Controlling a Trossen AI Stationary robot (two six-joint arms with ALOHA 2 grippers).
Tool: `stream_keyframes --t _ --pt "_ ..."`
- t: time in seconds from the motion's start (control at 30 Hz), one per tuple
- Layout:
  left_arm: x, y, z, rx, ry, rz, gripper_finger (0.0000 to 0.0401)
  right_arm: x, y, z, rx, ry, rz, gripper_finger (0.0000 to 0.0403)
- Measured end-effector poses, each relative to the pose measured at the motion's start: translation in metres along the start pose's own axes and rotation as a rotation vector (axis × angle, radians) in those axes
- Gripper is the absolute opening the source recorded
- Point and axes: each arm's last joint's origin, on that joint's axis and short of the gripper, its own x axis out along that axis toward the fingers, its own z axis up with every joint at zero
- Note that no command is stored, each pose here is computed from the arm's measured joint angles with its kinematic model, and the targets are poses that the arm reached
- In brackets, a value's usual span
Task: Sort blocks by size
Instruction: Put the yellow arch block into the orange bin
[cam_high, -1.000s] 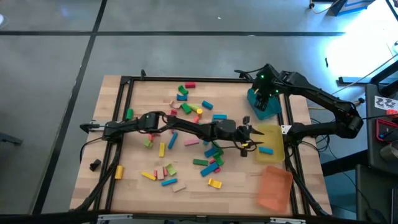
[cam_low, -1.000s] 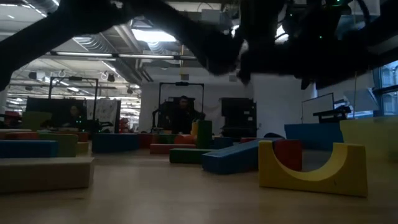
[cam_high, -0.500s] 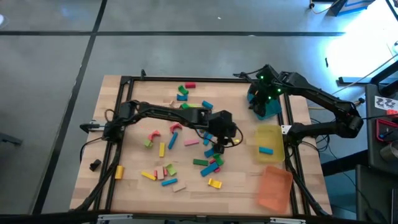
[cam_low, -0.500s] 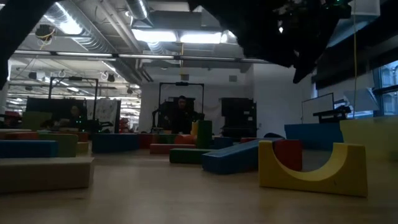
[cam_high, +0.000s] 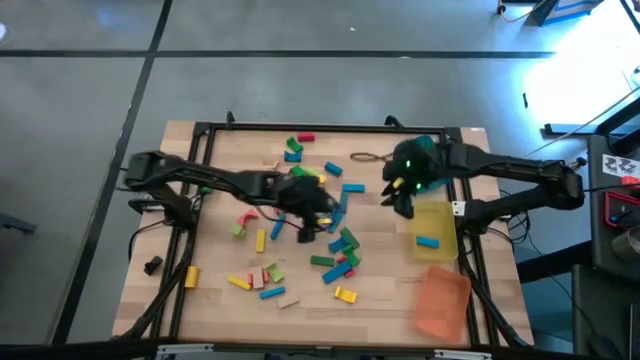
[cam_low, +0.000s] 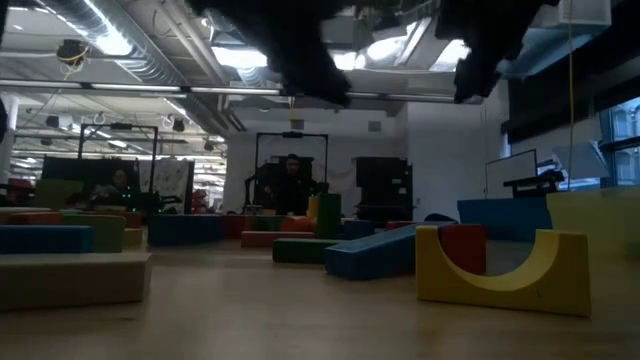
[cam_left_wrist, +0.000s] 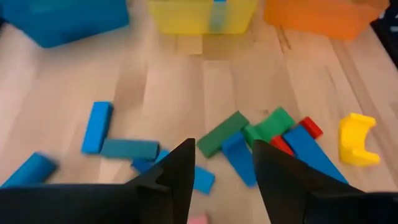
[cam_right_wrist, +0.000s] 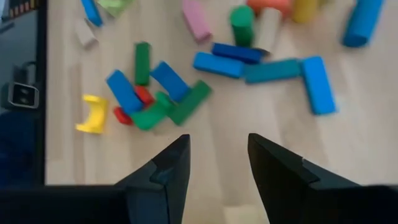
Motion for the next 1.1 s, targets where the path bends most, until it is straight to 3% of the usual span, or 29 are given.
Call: stream_keyframes --t 0.3,0.6,0.87,1.1 --pt "-0.052 -0.004 -0.037 -0.022 -0.032 -0.008 0.0145 0.038 0.092 -0.008 -0.003 -0.081 -0.013 0.0163" --pt "-0.049 -0.017 -0.053 -0.088 0.006 -0.045 0.0145 0.104 0.166 -0.035 -0.111 -0.138 -0.025 0.0163" --pt "-0.049 -0.030 -0.057 -0.135 0.018 -0.078 0.0145 0.166 0.200 -0.062 -0.177 -0.195 -0.050 0.0163" --pt "-0.051 -0.043 -0.058 -0.113 0.022 -0.115 0.0145 0.195 0.208 -0.073 -0.207 -0.194 -0.135 0.0163"
